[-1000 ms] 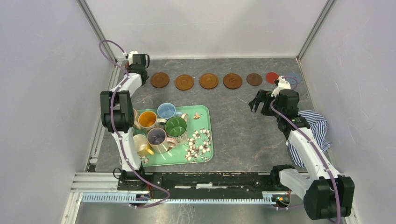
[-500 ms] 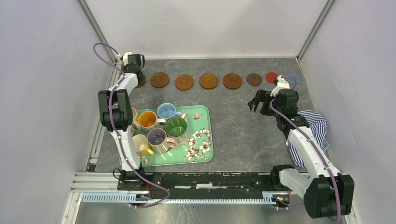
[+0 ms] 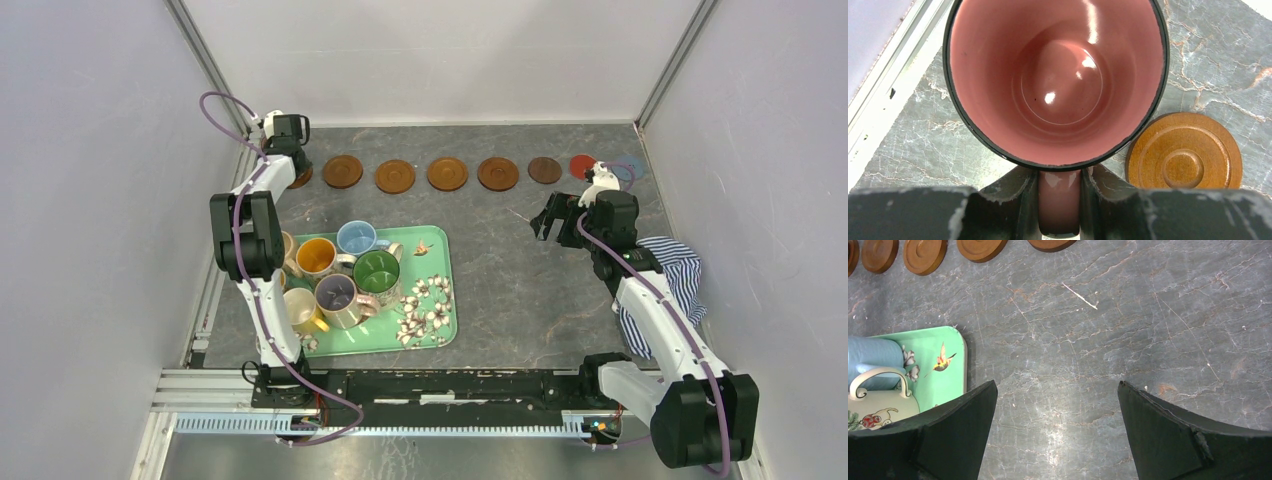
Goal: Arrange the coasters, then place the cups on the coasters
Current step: Place the cup on the coaster.
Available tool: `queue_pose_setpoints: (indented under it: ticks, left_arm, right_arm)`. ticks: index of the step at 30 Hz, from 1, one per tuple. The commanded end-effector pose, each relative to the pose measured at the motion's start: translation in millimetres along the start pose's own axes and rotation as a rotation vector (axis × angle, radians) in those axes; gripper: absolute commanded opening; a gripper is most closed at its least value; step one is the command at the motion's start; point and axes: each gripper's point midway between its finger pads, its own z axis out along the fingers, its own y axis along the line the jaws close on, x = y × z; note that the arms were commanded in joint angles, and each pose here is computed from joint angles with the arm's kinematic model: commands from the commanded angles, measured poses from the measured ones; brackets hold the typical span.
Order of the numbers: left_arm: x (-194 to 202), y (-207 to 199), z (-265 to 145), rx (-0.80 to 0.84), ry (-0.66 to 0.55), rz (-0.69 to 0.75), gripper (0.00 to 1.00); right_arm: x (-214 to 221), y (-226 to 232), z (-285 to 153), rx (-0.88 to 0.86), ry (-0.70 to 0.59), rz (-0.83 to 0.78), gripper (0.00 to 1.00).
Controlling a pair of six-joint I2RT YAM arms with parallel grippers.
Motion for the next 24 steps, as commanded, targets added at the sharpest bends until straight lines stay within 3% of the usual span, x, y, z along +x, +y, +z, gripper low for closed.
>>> queue_pose_setpoints:
  ticks: [1,8,18,24]
  left_arm:
    - [-61,-12,-15,0.044,-0.147,-0.102,0.14]
    - [-58,-3,-17,0.003,-0.138,-0.09,0.29]
    - [-59,-4,-27,0.032,-0.143,-0.085,0.68]
    - [-58,-4,-38,0.052,-0.155,-0.087,0.84]
  right_arm:
    - [-32,14,-6,-0.044,-0.094,-0.024,0.98]
    - [-32,15,-7,-0.049,-0.094,-0.023,0.98]
    - [-33,19,-8,-0.062,-0.1,-0.026,0.98]
    - [-33,21,-9,-0.072,-0.1,-0.029,0.98]
